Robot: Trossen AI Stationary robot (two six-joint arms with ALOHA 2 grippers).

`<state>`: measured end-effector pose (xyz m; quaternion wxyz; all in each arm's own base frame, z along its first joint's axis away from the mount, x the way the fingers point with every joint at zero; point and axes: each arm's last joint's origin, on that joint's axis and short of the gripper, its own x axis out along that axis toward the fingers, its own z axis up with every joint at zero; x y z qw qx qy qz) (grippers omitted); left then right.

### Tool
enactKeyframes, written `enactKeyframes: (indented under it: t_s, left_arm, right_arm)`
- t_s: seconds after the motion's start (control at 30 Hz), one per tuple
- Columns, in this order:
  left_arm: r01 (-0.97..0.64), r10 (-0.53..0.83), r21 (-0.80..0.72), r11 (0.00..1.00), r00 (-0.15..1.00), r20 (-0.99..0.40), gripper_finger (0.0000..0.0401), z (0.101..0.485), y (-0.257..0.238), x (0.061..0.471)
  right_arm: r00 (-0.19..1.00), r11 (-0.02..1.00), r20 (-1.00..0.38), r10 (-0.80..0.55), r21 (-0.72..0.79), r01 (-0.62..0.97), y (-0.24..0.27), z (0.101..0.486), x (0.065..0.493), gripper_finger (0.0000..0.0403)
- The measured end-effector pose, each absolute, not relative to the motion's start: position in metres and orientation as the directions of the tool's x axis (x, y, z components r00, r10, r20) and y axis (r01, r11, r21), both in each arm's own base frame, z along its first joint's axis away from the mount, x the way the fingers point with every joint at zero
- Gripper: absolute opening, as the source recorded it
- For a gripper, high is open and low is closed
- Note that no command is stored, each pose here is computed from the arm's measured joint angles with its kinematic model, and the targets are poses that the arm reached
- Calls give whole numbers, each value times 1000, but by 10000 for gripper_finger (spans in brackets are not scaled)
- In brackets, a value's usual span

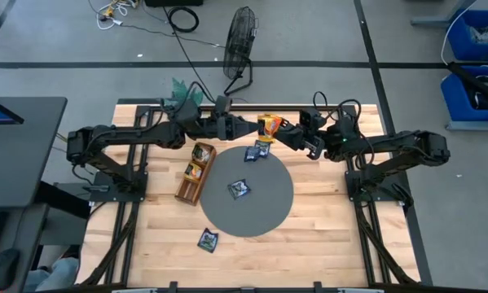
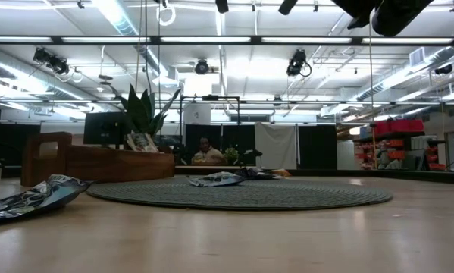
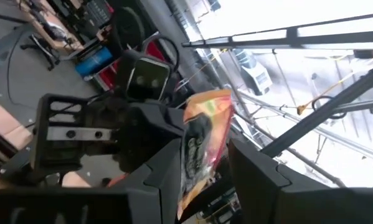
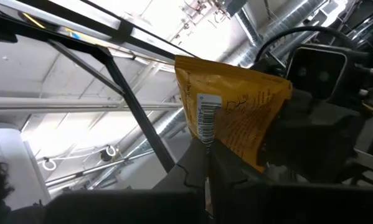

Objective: Pick & Place Tea
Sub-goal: Put the yellow tea bag into the middle section of the wooden organizer

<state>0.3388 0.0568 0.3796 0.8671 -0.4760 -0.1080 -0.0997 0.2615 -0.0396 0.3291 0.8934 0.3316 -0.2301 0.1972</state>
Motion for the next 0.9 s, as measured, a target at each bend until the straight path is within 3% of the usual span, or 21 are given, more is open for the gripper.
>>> enactKeyframes:
  t_s: [0.13,0.33,0.5,0.7,0.9]
  left_arm:
    - [275,-73,-788,551,957,282,102,379,57,339]
    - [275,-80,-779,564,957,280,11,379,57,339]
    - [270,-76,-767,582,957,279,4,380,58,338]
    - [266,-84,-767,584,959,269,3,384,64,331]
    - [136,-46,-753,643,989,140,2,392,68,306]
  right_arm:
    - [821,702,536,198,507,-500,-40,328,262,0]
    - [835,705,522,171,527,-474,-41,327,263,0]
    - [842,689,514,166,550,-472,-41,326,264,23]
    - [826,662,522,214,544,-515,-39,331,258,77]
    - [808,660,532,253,516,-546,-35,342,247,121]
